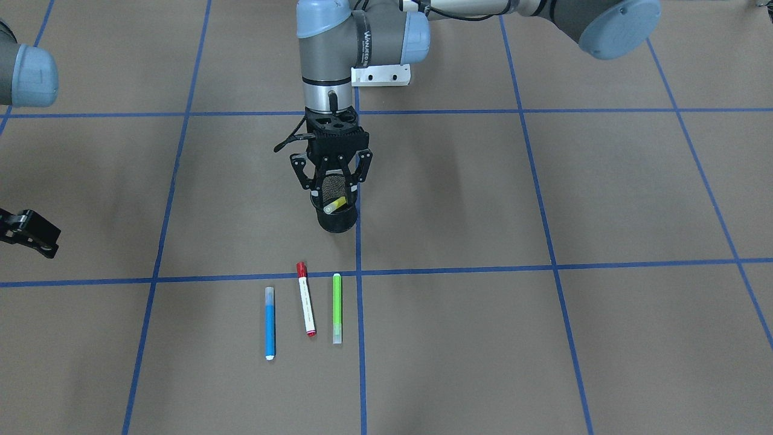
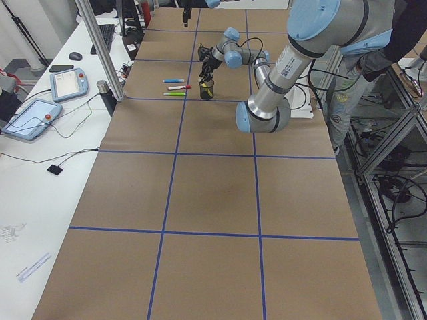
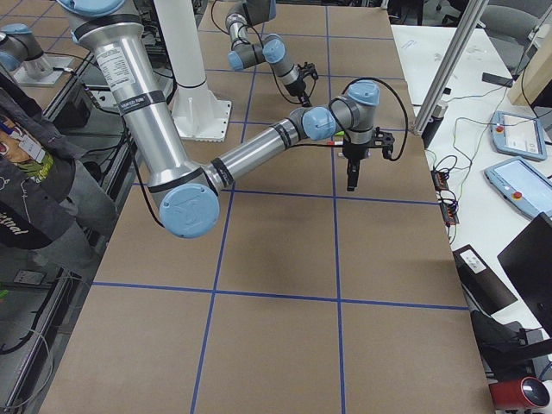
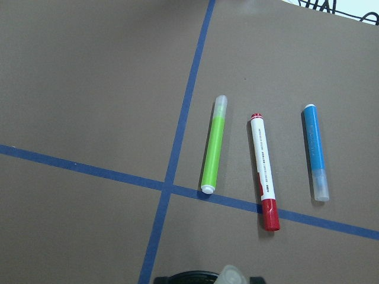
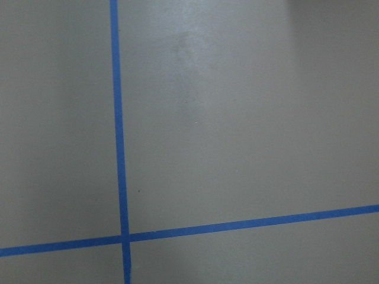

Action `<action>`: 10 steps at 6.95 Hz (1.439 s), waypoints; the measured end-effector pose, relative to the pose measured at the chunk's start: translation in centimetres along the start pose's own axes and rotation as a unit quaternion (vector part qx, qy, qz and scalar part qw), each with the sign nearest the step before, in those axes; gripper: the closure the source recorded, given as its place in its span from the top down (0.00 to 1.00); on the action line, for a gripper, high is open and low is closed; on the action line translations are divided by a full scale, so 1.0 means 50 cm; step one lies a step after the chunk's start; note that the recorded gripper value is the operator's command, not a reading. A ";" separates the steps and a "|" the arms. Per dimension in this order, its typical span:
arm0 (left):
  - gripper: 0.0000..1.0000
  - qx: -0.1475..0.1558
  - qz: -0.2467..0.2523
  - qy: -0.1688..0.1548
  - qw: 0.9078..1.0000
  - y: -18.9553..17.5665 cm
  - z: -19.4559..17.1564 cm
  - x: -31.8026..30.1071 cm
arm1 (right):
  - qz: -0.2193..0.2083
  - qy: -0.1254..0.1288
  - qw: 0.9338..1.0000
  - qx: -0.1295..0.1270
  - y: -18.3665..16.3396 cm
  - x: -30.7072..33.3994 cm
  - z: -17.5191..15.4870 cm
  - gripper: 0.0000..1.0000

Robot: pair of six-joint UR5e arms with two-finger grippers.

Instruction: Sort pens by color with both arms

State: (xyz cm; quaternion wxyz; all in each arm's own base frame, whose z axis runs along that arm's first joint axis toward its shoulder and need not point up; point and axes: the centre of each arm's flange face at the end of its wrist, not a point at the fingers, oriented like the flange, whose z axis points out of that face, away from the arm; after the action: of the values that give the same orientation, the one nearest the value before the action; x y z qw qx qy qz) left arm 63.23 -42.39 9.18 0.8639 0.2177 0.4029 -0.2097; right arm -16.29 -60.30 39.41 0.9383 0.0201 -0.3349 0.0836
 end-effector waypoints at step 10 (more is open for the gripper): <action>0.35 0.019 0.012 -0.008 1.000 0.040 0.016 0.025 | 0.048 -0.010 0.999 -0.005 -0.010 0.010 -0.007 0.99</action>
State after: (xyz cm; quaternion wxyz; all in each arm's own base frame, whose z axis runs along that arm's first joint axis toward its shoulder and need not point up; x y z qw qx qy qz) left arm 65.52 -41.40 9.08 0.8652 0.2370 0.3893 -0.2090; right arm -15.61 -60.67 39.47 0.9300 -0.0002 -0.3451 0.1261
